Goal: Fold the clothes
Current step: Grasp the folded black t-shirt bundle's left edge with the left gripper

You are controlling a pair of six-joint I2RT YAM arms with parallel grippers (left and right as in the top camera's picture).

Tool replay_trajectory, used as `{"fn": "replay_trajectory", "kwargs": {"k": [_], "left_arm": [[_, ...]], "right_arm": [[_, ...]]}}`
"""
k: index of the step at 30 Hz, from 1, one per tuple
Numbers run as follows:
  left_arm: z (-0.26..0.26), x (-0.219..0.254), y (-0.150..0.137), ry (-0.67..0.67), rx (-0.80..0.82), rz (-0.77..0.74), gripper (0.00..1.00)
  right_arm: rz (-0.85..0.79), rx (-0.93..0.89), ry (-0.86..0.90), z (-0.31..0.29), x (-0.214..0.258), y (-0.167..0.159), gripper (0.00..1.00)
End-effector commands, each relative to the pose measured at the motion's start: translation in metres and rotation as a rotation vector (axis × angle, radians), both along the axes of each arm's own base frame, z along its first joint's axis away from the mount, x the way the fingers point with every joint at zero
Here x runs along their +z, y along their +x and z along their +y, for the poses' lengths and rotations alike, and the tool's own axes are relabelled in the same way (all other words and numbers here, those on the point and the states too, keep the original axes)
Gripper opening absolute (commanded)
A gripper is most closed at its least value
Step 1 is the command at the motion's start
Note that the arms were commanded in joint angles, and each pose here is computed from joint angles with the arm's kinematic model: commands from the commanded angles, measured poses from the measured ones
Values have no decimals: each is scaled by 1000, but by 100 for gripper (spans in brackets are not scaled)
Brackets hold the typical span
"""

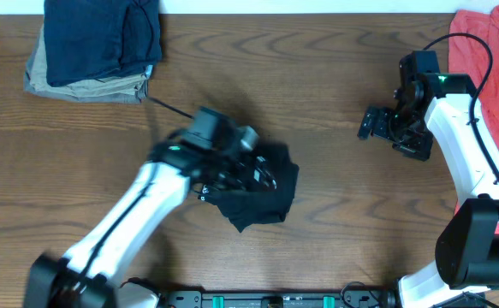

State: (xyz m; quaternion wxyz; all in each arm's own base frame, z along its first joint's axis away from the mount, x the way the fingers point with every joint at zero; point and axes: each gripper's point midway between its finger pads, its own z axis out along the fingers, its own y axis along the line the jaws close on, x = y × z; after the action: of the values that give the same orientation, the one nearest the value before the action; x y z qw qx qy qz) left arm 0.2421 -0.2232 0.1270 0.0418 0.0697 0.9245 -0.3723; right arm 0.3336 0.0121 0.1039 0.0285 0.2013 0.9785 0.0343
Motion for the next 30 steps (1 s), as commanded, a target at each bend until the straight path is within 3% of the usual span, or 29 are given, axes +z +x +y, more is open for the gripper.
{"fn": "replay_trajectory", "kwargs": {"k": [1, 6, 12, 17, 24, 30], "left_arm": [[40, 16, 26, 26, 125, -83, 98], [117, -3, 49, 161, 310, -64, 98], [154, -35, 53, 165, 346, 36, 98], [149, -70, 49, 133, 270, 126, 98], [121, -90, 46, -68, 136, 164, 98], [113, -111, 38, -78, 96, 218, 98]], "right_arm": [[-12, 9, -7, -1, 4, 1, 99], [-12, 9, -7, -1, 4, 1, 99], [-12, 9, -7, -1, 4, 1, 99], [-12, 9, -7, -1, 4, 1, 99], [-12, 9, -7, -1, 4, 1, 99], [-13, 9, -7, -1, 4, 1, 99]]}}
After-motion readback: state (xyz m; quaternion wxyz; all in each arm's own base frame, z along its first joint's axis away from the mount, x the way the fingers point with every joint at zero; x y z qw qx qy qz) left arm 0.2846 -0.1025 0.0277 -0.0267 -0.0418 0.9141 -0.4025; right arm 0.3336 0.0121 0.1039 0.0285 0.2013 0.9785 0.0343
